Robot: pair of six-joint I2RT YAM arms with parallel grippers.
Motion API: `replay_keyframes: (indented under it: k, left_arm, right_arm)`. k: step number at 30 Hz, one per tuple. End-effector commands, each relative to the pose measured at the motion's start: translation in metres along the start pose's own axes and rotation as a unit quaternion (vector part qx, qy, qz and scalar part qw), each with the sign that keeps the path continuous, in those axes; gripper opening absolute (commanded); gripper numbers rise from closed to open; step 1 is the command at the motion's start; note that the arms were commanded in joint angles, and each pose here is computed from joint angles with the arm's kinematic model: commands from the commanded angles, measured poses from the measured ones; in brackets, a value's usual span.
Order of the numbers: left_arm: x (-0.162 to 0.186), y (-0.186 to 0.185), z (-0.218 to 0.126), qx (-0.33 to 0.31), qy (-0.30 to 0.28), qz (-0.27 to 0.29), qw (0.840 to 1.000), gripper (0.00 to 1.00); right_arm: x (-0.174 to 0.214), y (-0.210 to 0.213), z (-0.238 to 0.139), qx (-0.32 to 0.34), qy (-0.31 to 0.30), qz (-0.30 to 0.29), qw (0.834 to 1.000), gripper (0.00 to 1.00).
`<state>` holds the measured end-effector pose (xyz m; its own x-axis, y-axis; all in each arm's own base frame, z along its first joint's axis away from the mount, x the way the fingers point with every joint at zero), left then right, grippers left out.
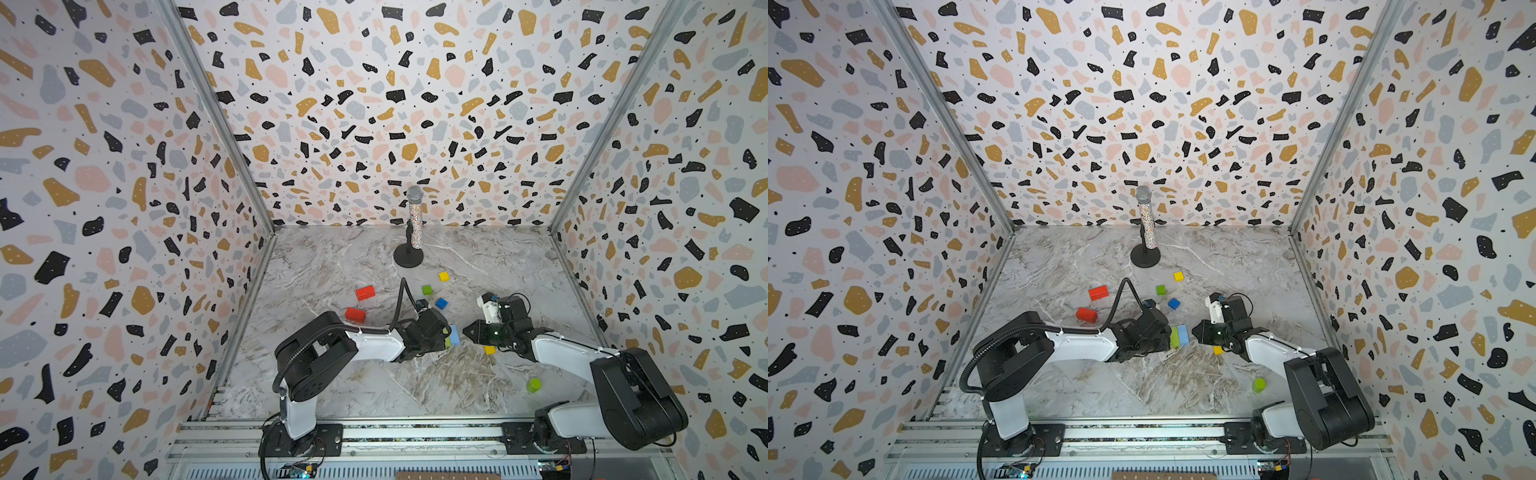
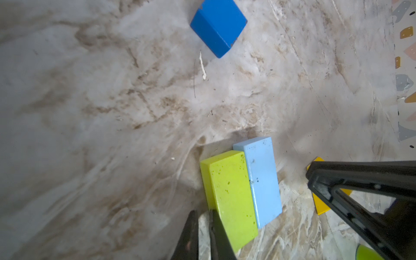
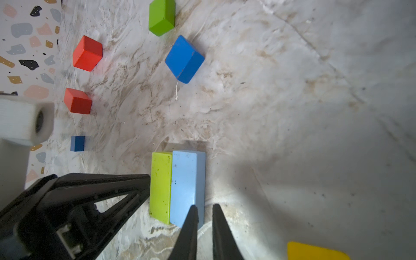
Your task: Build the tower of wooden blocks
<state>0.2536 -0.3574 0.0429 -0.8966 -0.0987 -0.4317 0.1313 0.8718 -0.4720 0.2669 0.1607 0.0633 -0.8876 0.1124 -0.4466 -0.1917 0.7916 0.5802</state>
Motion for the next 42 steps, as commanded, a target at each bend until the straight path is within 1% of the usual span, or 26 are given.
replay_keyframes:
  k: [1,5,11,14,16,19,20,22,26,28,31,33,36,37,38,42]
  left_arm:
    - [-0.010,-0.012,0.000,0.014,-0.010,0.000,1.000,0.13]
    - [-0.012,-0.012,-0.006,0.014,-0.017,0.000,1.000,0.14]
    - [-0.030,-0.008,-0.031,0.000,-0.049,0.011,0.999,0.19]
    - [-0.042,-0.004,-0.046,-0.007,-0.066,0.014,0.998,0.23]
    - [-0.050,0.001,-0.058,-0.012,-0.078,0.014,0.997,0.27]
    - [-0.062,0.011,-0.075,-0.018,-0.093,0.010,0.995,0.29]
    - [-0.066,0.014,-0.082,-0.023,-0.099,0.025,0.995,0.31]
    - [-0.075,0.023,-0.095,-0.037,-0.112,0.033,0.993,0.36]
    - [-0.092,0.036,-0.129,-0.058,-0.145,0.046,0.987,0.46]
    - [-0.099,0.048,-0.147,-0.074,-0.164,0.049,0.983,0.56]
    - [-0.107,0.068,-0.169,-0.088,-0.188,0.038,0.977,0.71]
    - [-0.112,0.082,-0.182,-0.091,-0.200,0.024,0.975,0.79]
    - [-0.118,0.102,-0.200,-0.104,-0.216,0.010,0.971,0.88]
    - [-0.120,0.109,-0.206,-0.109,-0.224,0.006,0.969,0.96]
    - [-0.121,0.114,-0.210,-0.114,-0.227,0.003,0.967,1.00]
    - [-0.128,0.138,-0.230,-0.140,-0.244,-0.009,0.960,1.00]
  right_arm:
    - [-0.015,0.010,-0.009,0.001,-0.021,-0.018,1.000,0.17]
    - [-0.021,0.013,-0.017,0.007,-0.038,-0.030,0.999,0.19]
    - [-0.038,0.030,-0.038,0.003,-0.080,-0.055,0.995,0.25]
    - [-0.044,0.039,-0.041,0.001,-0.081,-0.062,0.995,0.28]
    - [-0.046,0.045,-0.040,0.003,-0.078,-0.068,0.995,0.30]
    - [-0.049,0.053,-0.039,0.004,-0.078,-0.078,0.994,0.33]
    - [-0.049,0.056,-0.039,0.004,-0.077,-0.082,0.994,0.33]
    - [-0.052,0.065,-0.038,0.004,-0.077,-0.092,0.993,0.34]
    - [-0.059,0.081,-0.035,0.005,-0.077,-0.115,0.990,0.42]
    - [-0.062,0.093,-0.032,0.006,-0.077,-0.136,0.988,0.49]
    - [-0.068,0.109,-0.024,0.015,-0.074,-0.162,0.984,0.58]
    - [-0.071,0.120,-0.014,0.018,-0.065,-0.176,0.982,0.63]
    - [-0.076,0.140,0.002,0.022,-0.055,-0.198,0.978,0.68]
    - [-0.077,0.147,0.009,0.022,-0.052,-0.206,0.977,0.69]
    - [-0.079,0.154,0.015,0.023,-0.049,-0.211,0.976,0.70]
    - [-0.082,0.179,0.048,0.020,-0.033,-0.235,0.971,0.74]
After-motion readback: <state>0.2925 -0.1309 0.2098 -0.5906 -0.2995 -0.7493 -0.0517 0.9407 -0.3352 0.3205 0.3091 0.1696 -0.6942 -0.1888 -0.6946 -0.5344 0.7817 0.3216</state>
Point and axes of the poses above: each gripper's point midway between its finger pads, its own z axis out along the fingers, its own y axis along the line the jaws close on, x = y × z, the point moved 2 cm from there along -z, back along the fingers, and after that the axes turned 1 degree about z, right-handed, at the moved point
